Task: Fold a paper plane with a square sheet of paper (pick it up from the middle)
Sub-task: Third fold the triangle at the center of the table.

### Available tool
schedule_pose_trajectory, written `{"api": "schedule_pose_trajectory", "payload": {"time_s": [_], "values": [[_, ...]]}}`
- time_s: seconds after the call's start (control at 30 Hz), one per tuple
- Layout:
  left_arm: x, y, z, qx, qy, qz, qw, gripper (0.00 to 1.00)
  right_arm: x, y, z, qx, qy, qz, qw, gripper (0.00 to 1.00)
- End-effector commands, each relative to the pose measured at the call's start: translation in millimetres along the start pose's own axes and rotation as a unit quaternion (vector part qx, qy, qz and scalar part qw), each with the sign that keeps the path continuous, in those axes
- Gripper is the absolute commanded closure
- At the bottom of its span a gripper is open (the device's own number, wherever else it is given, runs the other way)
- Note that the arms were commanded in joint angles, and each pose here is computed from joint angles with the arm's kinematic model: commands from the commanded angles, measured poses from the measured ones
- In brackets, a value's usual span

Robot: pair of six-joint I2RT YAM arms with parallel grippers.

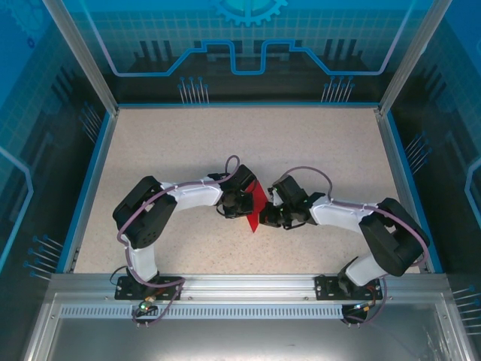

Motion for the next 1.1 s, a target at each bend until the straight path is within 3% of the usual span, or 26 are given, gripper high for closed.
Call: {"api": "schedule_pose_trajectory", "payload": {"time_s": [0.0,0.23,1.07], "values": [[34.9,-29.3,22.9,0.066,0.099,-0.017,0.993,1.0,6.4,-5.1,1.0,0.0,0.027,0.009,1.0,1.0],[35.1,-29.6,21.9,0.065,0.1,-0.018,0.993,1.0,10.6,-8.9,14.1,0.025,0.045,0.009,0.999,1.0],[34.7,-27.7,20.0,0.06,0.11,-0.022,0.992,1.0,-6.1,-22.4,34.8,0.059,0.012,0.014,0.998,1.0]]}}
Point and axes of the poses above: each hand's point on the last joint's axis, 136 mm out from that joint toward the fingers, its own z axis out along the fingers, its own x axis along the line the jaws close on, y = z × x, the point moved 9 cm from there along -z, back along the fingers, and after that the axes turned 15 degrees about z, right-handed, at the moved point
